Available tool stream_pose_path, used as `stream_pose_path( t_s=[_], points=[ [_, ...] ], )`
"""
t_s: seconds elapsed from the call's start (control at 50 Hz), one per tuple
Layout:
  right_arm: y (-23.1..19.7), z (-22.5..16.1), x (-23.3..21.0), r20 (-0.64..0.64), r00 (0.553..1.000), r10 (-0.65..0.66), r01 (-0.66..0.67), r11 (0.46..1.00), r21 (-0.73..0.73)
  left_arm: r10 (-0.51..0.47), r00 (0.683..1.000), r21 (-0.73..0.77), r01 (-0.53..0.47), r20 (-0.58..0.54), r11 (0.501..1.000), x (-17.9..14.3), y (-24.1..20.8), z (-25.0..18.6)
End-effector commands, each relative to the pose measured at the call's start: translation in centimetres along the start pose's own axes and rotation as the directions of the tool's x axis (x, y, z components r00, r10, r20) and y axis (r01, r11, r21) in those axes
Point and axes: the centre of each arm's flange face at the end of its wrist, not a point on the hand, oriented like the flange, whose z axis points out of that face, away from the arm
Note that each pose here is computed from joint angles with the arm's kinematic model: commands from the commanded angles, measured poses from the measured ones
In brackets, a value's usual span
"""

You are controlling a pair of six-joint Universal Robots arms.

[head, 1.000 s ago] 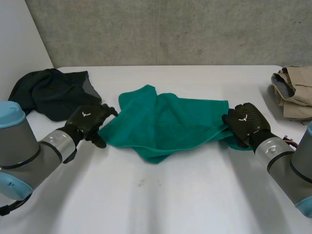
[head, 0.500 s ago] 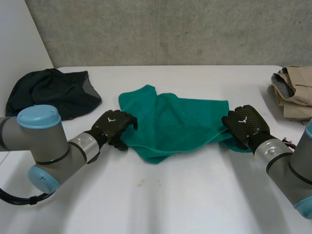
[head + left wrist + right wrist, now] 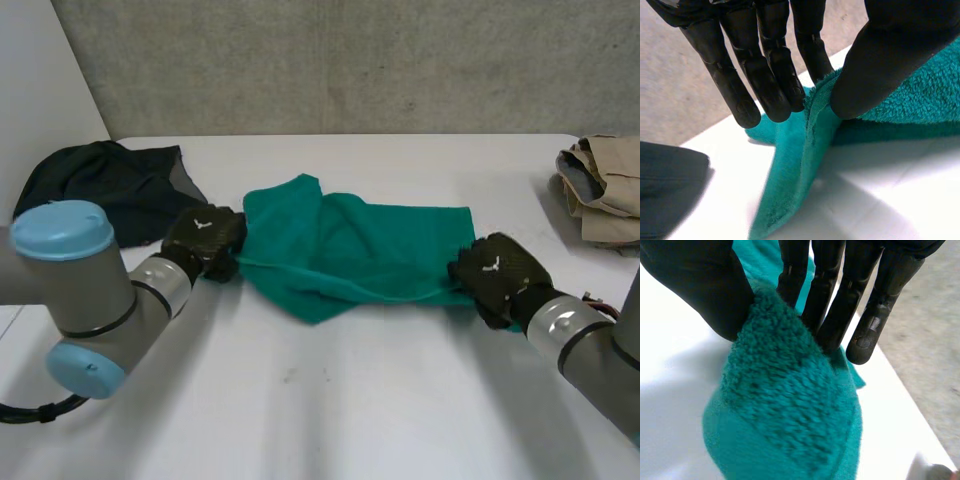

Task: Fold the laundry.

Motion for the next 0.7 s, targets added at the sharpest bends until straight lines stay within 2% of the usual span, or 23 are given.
stream_pose_path(
  t_s=[0.02,0.12,0.16,0.2,0.28,0.42,0.52,0.58,0.64,0.66,0.7],
  points=[
    [-1.4,-3.1,-0.2,0.152,0.983,-0.102,0.107,0.994,-0.023,0.01,1.0,0.039,-0.011,0.013,0.999,0.3,-2.0,-2.3],
    [-3.2,-3.6,1.9,0.089,0.996,0.02,-0.022,1.0,0.02,0.008,1.0,0.031,-0.008,0.008,0.999,0.6,-1.8,-2.7],
    [-3.9,-3.8,3.0,0.059,0.986,0.154,-0.157,0.987,0.037,0.007,1.0,0.03,-0.008,0.009,1.0,0.6,-1.7,-2.7],
    [-4.2,-4.0,4.3,0.018,0.959,0.282,-0.282,0.958,0.047,0.007,1.0,0.028,-0.007,0.008,1.0,0.6,-1.6,-2.6],
    [-4.9,-4.7,5.9,-0.025,0.9,0.435,-0.432,0.899,0.074,0.006,1.0,0.023,-0.006,0.01,1.0,0.5,-1.5,-2.7],
    [-4.5,-4.5,6.3,-0.039,0.856,0.515,-0.515,0.857,0.024,0.004,1.0,0.021,-0.004,0.011,1.0,0.5,-1.5,-2.7],
    [-1.7,-3.6,4.7,-0.046,0.804,0.592,-0.59,0.786,-0.185,0.004,1.0,0.02,-0.004,0.011,1.0,0.5,-1.4,-2.7],
    [-1.1,-3.7,4.1,-0.051,0.788,0.614,-0.606,0.758,-0.239,0.003,1.0,0.018,-0.004,0.011,1.0,0.6,-1.4,-2.8],
    [-0.3,-3.6,3.9,-0.079,0.753,0.653,-0.648,0.716,-0.261,0.004,1.0,0.019,-0.004,0.012,1.0,0.5,-1.5,-2.8],
    [0.3,-3.4,4.1,-0.099,0.72,0.687,-0.684,0.679,-0.265,0.004,1.0,0.019,-0.004,0.014,1.0,0.5,-1.5,-2.8],
    [0.9,-3.1,4.1,-0.117,0.684,0.72,-0.72,0.639,-0.271,0.004,1.0,0.02,-0.004,0.016,1.0,0.5,-1.5,-2.8]
  ],
)
